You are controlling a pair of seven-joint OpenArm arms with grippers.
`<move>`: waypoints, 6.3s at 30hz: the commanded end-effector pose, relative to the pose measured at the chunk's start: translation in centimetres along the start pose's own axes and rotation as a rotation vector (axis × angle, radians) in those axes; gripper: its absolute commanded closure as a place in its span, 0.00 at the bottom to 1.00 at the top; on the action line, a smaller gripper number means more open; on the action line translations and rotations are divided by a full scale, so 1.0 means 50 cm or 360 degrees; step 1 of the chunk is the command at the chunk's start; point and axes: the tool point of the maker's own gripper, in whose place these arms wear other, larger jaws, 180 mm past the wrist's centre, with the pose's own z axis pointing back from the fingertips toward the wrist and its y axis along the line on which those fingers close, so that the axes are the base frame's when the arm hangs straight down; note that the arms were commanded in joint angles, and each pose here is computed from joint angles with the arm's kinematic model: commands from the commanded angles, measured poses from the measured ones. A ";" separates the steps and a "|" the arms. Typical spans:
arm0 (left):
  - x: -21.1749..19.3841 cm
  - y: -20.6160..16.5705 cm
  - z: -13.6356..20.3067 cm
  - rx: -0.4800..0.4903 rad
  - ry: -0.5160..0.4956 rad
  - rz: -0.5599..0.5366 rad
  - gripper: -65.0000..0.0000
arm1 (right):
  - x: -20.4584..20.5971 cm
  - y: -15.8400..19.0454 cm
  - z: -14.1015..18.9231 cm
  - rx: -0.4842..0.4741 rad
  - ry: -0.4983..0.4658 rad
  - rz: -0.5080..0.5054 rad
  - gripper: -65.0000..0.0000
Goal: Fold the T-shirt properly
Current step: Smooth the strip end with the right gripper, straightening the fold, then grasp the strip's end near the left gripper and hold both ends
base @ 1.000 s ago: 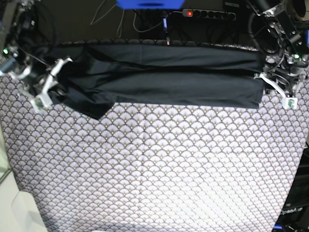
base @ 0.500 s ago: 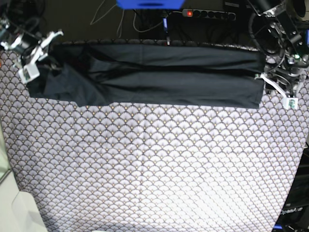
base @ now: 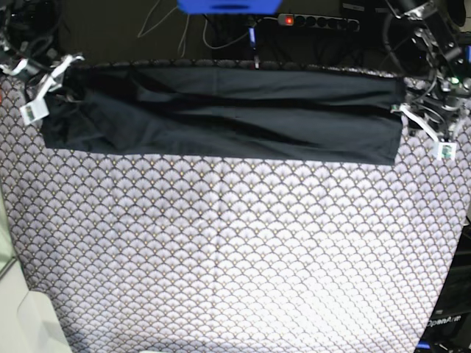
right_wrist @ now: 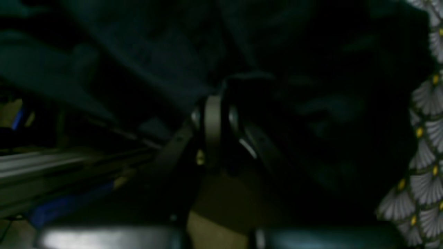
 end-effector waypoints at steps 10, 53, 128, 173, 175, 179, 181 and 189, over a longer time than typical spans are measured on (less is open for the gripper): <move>0.027 0.034 0.014 0.0053 -0.0055 -0.0059 0.62 | 0.015 -0.026 0.008 -0.0037 -0.0054 0.0007 0.99; 0.027 0.030 0.014 0.0044 -0.0060 -0.0050 0.62 | 0.045 -0.058 0.011 -0.0022 0.0160 0.0056 0.76; -0.015 -0.089 -0.004 -0.0277 -0.0165 0.0379 0.12 | 0.048 -0.118 -0.050 -0.0182 0.0184 0.0090 0.38; -0.058 -0.118 -0.069 -0.0420 -0.0057 0.0589 0.12 | 0.056 -0.119 -0.052 -0.0182 0.0172 0.0095 0.39; -0.062 -0.117 -0.067 -0.0416 -0.0053 0.0585 0.12 | 0.056 -0.119 -0.052 -0.0182 0.0172 0.0095 0.39; -0.067 -0.119 -0.065 -0.0420 -0.0040 0.0579 0.14 | 0.056 -0.119 -0.052 -0.0182 0.0172 0.0095 0.39; -0.078 -0.118 -0.062 -0.0417 -0.0025 0.0575 0.22 | 0.056 -0.119 -0.052 -0.0182 0.0174 0.0095 0.39; -0.097 -0.123 -0.059 -0.0416 0.0007 0.0585 0.79 | 0.053 -0.119 -0.051 -0.0184 0.0180 0.0093 0.39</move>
